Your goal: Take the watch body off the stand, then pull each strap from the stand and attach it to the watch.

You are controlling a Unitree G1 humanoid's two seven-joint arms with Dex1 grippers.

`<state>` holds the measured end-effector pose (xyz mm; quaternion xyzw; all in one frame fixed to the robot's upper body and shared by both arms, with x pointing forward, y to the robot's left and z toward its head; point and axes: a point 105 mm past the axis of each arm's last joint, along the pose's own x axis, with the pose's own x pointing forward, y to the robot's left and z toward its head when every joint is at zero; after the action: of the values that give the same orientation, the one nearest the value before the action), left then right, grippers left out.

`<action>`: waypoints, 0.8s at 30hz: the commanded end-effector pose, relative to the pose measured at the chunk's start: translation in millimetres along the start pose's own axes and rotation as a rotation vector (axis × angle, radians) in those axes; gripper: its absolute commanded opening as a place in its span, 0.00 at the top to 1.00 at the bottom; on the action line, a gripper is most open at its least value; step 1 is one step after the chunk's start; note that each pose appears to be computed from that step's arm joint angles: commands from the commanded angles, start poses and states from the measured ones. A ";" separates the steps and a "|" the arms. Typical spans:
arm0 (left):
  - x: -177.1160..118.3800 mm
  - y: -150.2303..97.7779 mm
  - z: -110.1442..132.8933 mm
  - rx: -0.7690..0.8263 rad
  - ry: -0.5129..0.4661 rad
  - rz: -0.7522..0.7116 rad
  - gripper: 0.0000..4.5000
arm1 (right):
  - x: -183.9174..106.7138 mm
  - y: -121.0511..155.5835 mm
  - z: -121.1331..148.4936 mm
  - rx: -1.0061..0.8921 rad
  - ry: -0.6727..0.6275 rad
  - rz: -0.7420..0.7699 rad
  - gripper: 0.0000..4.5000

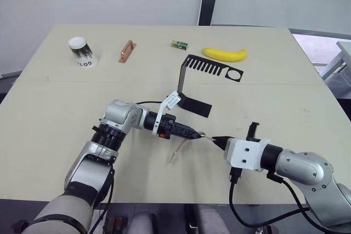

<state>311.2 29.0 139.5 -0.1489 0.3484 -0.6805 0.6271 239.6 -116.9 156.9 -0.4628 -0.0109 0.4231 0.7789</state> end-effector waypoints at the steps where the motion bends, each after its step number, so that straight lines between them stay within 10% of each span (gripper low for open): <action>1: -1.1 -7.0 9.7 0.035 -0.025 -0.022 0.64 | -4.6 -9.6 9.8 -0.046 -0.028 -0.044 1.00; 24: 3.7 -11.5 12.2 0.026 -0.037 -0.039 0.64 | -0.2 -7.2 12.0 -0.041 -0.038 -0.039 1.00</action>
<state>312.1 27.5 141.3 -0.1602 0.3480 -0.6759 0.6296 241.6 -115.0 161.0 -0.4653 -0.0204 0.4191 0.7794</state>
